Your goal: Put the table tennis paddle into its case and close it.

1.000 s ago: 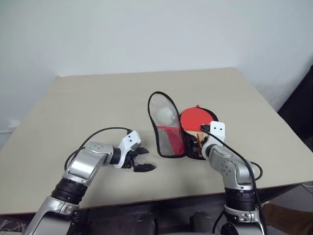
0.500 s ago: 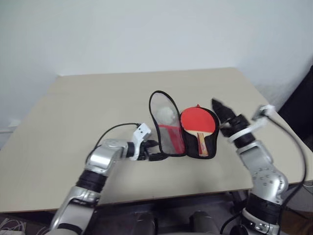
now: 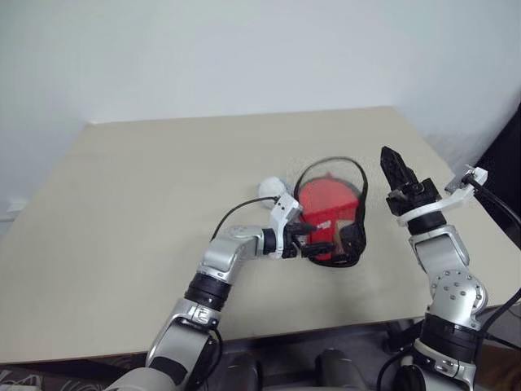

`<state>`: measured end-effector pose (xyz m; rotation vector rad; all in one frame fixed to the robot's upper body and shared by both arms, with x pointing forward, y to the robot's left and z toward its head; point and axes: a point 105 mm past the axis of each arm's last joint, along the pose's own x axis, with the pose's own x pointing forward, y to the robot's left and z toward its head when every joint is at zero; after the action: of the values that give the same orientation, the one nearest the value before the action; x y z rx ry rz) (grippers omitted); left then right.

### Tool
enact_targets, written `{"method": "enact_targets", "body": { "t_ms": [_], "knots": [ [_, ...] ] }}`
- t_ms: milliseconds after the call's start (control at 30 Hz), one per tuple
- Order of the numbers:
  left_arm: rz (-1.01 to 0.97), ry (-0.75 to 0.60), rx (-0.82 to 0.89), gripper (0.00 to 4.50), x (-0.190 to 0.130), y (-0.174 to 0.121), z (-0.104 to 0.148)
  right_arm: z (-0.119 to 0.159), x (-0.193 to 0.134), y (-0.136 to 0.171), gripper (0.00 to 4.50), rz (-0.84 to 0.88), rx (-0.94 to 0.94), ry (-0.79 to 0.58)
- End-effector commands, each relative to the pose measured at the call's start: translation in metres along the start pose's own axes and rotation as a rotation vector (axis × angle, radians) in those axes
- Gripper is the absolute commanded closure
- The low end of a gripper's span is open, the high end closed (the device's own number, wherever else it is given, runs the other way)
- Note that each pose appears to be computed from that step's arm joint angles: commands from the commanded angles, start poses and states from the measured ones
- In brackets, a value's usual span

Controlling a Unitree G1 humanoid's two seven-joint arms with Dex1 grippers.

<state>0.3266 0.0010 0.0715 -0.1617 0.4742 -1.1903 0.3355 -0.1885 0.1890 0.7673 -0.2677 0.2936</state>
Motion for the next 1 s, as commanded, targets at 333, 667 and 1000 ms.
{"method": "enact_targets", "body": {
  "t_ms": [333,667,1000],
  "knots": [
    [0.213,0.067,-0.251,0.0,-0.018,0.034,-0.007,0.018,0.01,-0.013,0.01,-0.077,-0.048,-0.089],
    [0.114,0.056,-0.503,0.0,0.022,0.019,-0.003,0.009,0.004,-0.021,0.01,-0.121,-0.084,-0.068],
    [-0.047,0.023,-0.609,0.61,0.029,-0.007,0.008,0.011,0.001,-0.032,0.0,-0.167,-0.101,-0.08]
  ]
}}
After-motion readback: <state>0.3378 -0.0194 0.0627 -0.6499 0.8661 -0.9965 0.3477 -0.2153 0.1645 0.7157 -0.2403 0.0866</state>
